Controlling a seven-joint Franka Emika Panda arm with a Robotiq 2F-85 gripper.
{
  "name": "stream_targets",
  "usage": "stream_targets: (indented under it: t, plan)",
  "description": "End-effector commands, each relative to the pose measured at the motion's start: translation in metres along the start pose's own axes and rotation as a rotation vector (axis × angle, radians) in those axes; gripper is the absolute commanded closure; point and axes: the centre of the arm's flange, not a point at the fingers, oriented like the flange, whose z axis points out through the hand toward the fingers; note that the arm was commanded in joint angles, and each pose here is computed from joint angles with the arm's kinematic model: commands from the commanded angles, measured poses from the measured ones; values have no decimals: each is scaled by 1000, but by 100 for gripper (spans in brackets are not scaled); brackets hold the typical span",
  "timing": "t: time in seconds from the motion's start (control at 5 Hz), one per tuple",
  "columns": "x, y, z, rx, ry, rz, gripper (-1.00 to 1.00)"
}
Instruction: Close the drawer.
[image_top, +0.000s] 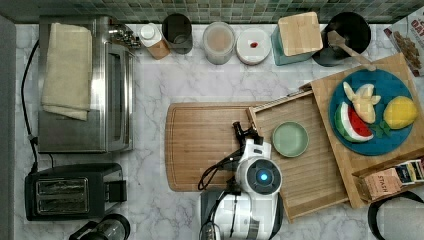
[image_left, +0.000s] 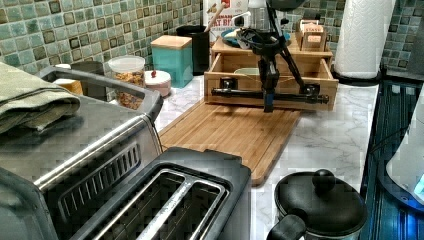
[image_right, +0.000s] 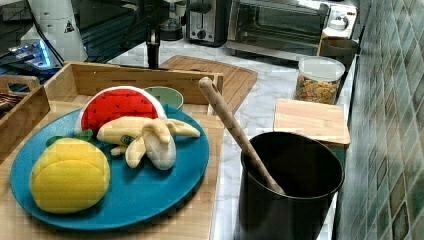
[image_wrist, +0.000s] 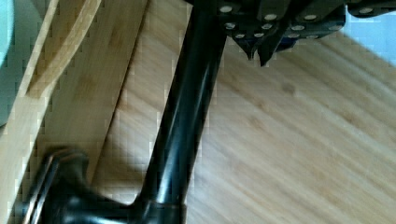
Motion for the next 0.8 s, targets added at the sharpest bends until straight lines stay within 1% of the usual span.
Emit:
stream_targets:
  t: [0.2,0.6,0.8]
  plan:
    - [-25,185,-78,-36,169,172,100]
    - [-58,233,-110,-151,153,305,100]
    - [-74,246,-106,-231,178,370,100]
